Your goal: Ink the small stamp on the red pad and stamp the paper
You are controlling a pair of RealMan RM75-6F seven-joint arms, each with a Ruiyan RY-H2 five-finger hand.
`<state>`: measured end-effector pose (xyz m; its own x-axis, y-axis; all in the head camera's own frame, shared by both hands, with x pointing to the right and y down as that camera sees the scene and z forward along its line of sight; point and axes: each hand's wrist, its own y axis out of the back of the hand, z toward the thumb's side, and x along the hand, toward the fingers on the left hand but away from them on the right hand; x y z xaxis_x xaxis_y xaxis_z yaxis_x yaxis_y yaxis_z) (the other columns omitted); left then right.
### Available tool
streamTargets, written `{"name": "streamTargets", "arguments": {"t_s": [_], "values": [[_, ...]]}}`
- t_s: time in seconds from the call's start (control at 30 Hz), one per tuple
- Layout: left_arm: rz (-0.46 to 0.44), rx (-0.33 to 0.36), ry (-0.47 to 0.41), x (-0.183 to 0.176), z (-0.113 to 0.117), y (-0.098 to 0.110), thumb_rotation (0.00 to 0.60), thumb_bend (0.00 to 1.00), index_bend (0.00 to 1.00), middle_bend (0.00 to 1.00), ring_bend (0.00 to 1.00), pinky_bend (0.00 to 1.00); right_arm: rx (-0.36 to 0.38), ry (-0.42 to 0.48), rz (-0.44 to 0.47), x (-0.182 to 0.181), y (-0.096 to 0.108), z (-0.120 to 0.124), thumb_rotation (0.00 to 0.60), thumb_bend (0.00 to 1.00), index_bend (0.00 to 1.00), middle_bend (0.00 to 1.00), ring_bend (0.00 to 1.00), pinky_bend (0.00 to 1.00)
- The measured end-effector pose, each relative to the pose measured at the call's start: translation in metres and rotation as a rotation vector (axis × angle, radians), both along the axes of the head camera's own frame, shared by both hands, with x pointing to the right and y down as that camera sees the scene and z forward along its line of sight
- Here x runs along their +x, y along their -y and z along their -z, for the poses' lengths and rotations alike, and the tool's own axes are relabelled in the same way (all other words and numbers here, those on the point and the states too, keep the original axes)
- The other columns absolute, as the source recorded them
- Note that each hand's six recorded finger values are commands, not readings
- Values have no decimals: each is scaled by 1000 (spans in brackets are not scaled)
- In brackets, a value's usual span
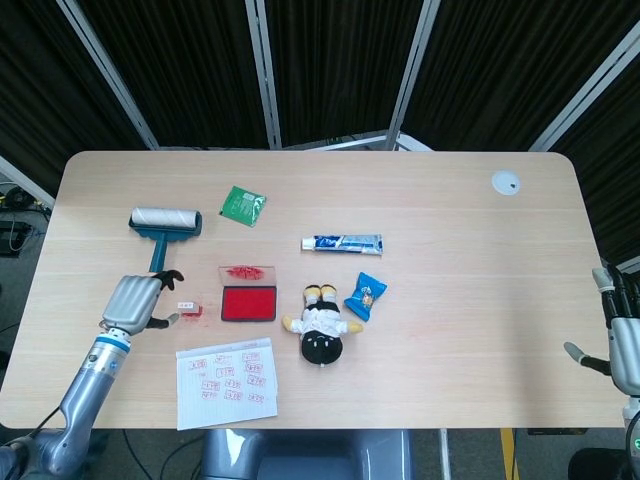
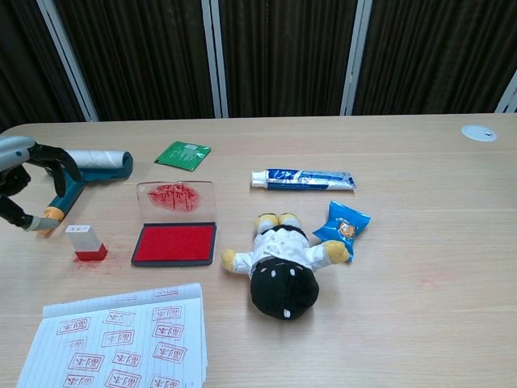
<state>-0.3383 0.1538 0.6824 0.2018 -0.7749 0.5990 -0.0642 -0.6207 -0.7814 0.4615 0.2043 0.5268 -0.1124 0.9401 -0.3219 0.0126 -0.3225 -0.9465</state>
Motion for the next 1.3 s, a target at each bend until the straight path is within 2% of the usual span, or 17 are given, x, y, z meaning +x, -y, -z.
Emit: {"name": "streamTargets", "arguments": {"t_s": [0.13, 0.53, 0.83, 1.3], "values": [[-9, -8, 8, 8, -12, 0, 600, 192, 363, 427, 850, 878, -1, 0, -6, 2, 0, 0, 600, 0, 0, 0, 0, 0], [-53, -17, 56, 10, -29, -9, 600, 242, 423, 453, 843, 874, -9, -2, -17, 7, -2, -1, 600, 0, 0, 0, 0, 0], [-61, -2, 78, 8, -33, -9, 600, 254, 440, 465, 843, 875, -14, -1, -17, 6, -2, -1, 600, 0, 0, 0, 0, 0], [-75, -20, 92, 9, -44, -11, 600, 268, 451, 476, 842, 874, -22, -9, -22, 7, -1, -4, 600, 0, 0, 0, 0, 0]]}}
